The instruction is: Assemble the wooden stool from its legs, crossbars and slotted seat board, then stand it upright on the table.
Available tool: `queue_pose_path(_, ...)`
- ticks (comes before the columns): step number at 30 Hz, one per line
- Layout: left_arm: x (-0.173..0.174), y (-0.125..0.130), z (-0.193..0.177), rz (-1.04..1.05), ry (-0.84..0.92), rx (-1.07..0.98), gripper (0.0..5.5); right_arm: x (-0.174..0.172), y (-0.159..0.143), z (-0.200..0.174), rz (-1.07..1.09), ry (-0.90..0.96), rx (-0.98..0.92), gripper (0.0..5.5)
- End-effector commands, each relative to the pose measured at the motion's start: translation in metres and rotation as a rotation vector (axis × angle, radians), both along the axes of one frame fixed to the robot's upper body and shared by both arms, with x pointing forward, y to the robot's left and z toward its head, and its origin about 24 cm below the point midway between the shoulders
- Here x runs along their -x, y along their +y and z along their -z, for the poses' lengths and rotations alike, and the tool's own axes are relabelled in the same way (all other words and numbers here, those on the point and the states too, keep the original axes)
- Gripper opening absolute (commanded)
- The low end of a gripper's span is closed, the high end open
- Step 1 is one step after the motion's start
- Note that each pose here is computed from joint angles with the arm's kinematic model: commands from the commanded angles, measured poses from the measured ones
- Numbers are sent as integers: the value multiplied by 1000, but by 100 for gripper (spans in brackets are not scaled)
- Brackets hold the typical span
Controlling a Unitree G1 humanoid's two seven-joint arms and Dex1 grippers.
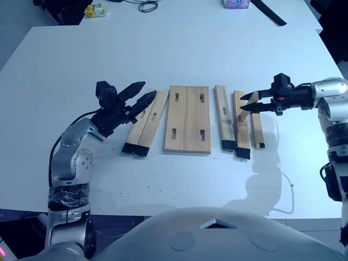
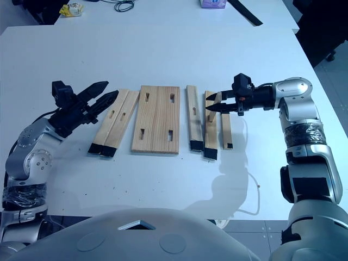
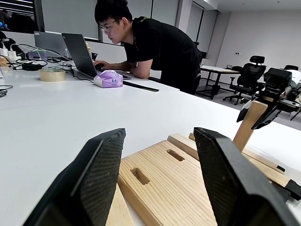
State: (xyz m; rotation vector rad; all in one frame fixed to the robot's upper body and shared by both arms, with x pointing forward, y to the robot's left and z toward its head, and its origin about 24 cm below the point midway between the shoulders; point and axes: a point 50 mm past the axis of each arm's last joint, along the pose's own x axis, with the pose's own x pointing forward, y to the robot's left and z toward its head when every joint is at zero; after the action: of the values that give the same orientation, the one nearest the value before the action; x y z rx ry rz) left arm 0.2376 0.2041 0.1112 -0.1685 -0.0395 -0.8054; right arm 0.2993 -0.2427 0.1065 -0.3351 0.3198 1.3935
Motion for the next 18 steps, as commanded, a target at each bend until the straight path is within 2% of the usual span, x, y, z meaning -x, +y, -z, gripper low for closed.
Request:
queue_pose_path(1, -2, 0, -3, 18, 2, -10, 269, 16, -1, 37, 27, 146, 83, 132)
queue_pose_path(8, -3, -1, -3, 24, 3, -10, 269, 16, -3, 41, 55, 181, 94, 132)
queue_pose_path(15, -5, 0, -3, 18, -1, -8, 269, 9, -6, 34, 94, 121, 81, 132)
queue_pose_path(16, -6, 0, -3, 14, -3, -3, 269, 7, -6, 31, 98, 111, 70, 168)
queue_pose_path(18, -7, 1, -4, 8, -9, 8, 269, 3, -5, 26, 104, 97, 48, 183)
